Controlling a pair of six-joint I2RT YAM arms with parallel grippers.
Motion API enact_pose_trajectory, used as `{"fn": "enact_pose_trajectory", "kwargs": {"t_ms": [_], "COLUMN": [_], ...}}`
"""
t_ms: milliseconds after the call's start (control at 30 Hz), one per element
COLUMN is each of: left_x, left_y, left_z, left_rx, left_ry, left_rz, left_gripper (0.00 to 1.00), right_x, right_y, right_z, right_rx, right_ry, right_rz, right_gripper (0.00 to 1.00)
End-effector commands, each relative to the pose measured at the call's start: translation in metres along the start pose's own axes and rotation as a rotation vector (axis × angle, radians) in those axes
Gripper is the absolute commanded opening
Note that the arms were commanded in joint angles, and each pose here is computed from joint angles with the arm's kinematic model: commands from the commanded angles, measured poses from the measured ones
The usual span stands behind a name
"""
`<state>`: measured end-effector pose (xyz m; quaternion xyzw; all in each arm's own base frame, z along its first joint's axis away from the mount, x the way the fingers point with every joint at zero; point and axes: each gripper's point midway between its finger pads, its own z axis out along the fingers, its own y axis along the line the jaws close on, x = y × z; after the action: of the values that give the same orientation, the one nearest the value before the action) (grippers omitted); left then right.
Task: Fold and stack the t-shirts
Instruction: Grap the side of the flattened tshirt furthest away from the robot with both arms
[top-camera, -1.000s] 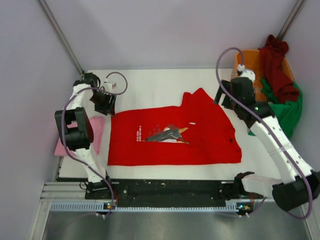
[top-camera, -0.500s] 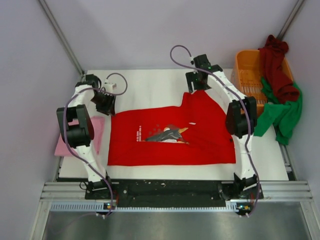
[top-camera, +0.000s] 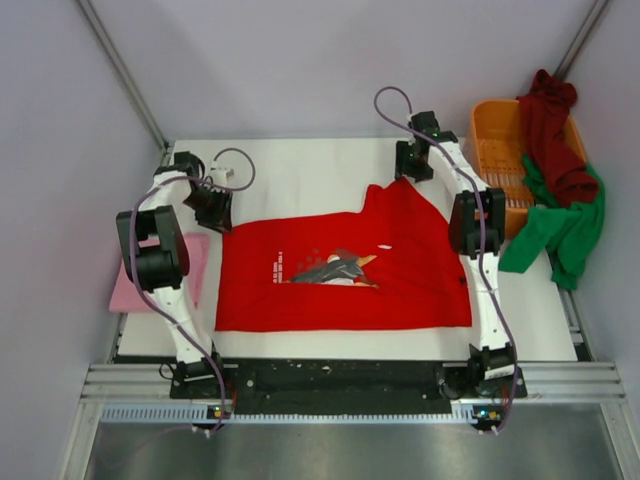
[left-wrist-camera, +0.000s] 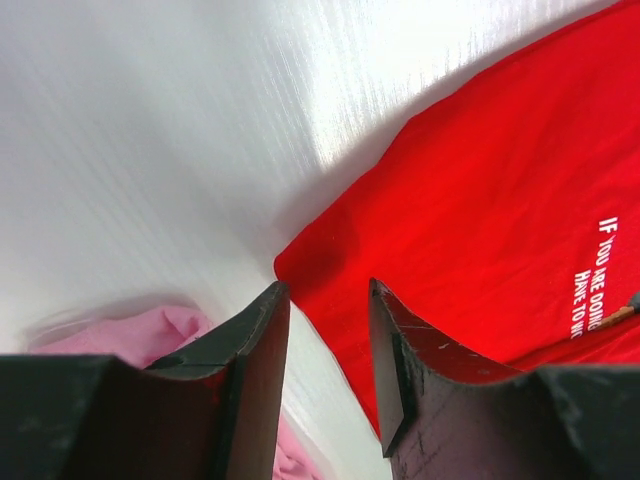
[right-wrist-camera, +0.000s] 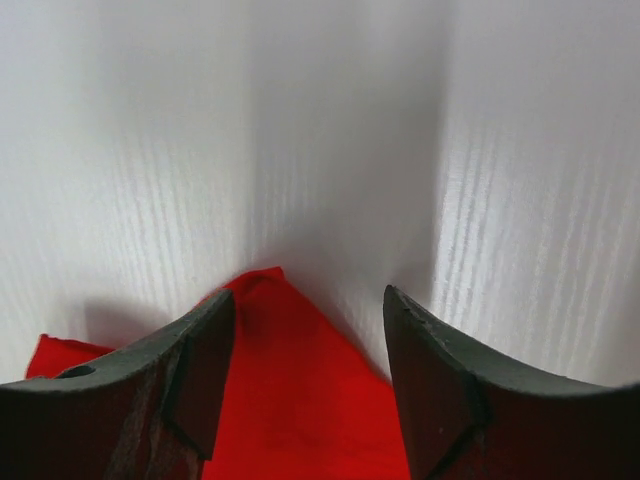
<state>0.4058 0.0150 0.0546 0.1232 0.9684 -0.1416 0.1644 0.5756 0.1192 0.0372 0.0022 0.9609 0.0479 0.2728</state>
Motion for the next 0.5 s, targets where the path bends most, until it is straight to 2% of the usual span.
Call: {"fn": "enact_pose_trajectory", "kwargs": {"t_ms": [0,100,200,267,300,400,467], "left_x": [-0.003,0.000,-0.001,-0.004,-0.007,-0.011,-0.013], "left_y": [-0.002,-0.005,-0.009,-0.013,-0.015,-0.026,-0.033], "left_z": [0.008,0.014,0.015,0.011,0.008,-0.004,-0.016], "left_rx": [0.045,0.066,0.091,0.109,0.121,0.150,0.152], "left_ry": [-0.012,0.001,-0.005,-0.020,-0.038,-0.101,-0.148], "left_rz": [-0.037,-0.053,-0.055,-0.044,-0.037,0.020,0.077], "left_gripper": [0.41,0.38,0.23,0.00,0.00,0.00,0.00], "right_x": [-0.012,-0.001,0.007,0.005,0.002,-0.012,-0.020], "right_y": [0.038,0.039,0.044,0.045,0.045,0.043,0.043], "right_z": [-0.003,0.004,0.004,-0.008,-0.018,-0.060,-0.104], "right_rx": [-0.171,-0.198,-0.272,-0.334,-0.345,-0.347,-0.360], "right_ry": [-0.027,0.010,0.049,0.057,0.050,-0.020,-0.077], "right_rz": [0.027,0.052,0.086,0.109,0.103,0.036,0.006], "right_gripper": [0.59,0.49,0.36,0.12,0.00,0.00,0.00]}}
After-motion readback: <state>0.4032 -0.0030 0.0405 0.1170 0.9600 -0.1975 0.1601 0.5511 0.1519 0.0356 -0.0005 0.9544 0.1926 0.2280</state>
